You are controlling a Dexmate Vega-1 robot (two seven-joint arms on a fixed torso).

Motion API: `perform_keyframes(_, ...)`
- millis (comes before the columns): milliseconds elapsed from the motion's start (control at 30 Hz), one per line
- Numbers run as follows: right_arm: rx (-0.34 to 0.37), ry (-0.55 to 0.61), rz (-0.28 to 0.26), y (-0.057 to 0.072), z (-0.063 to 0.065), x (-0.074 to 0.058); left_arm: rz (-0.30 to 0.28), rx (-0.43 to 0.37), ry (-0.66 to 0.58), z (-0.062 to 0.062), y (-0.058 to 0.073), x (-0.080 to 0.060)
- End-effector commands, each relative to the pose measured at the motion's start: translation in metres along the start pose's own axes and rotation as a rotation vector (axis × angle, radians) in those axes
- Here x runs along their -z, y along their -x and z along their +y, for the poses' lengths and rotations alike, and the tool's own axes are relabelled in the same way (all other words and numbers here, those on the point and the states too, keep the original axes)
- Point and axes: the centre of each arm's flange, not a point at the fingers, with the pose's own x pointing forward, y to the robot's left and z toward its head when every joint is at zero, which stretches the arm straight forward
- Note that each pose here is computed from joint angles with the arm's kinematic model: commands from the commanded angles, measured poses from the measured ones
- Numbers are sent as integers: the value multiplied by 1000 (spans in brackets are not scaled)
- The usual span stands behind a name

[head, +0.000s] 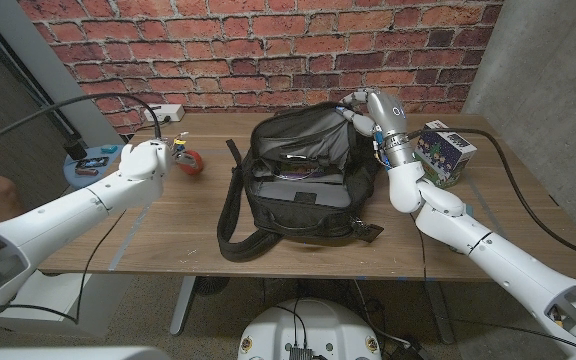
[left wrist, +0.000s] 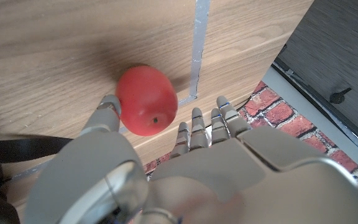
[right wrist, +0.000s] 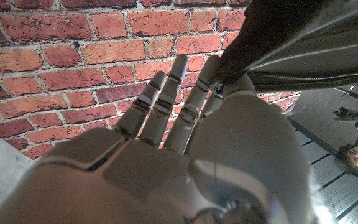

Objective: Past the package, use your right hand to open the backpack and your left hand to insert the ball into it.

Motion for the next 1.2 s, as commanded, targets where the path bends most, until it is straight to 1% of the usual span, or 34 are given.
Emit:
perform_keyframes(33, 8, 10, 20, 5, 0, -1, -28, -1, -13, 0, -14, -10)
perform_keyframes(267, 12, 16, 25, 7, -2, -2, -18, -14, -25, -4, -15, -13)
perform_keyframes(300, 12, 17, 24, 7, -2, -2, -24, -16, -30, -5, -15, -14)
perform_keyframes(600, 11, 15, 20, 7, -4, 0, 9, -41, -31, -13, -10, -17)
perform_keyframes(733, 13, 13, 22, 9, -5, 0, 16, -76, -36, -15, -6, -19)
perform_keyframes(767, 14, 13, 23, 9, -5, 1, 26, -92, -32, -15, -5, -19)
perform_keyframes(833, 14, 12, 24, 10, -6, 1, 29, -119, -23, -15, -3, -20)
perform_keyframes(967, 14, 11, 28, 12, -6, 3, 36, -148, -21, -16, 0, -21)
perform_keyframes(1200, 12, 6, 32, 16, -6, 5, 30, -193, -18, -16, 5, -23)
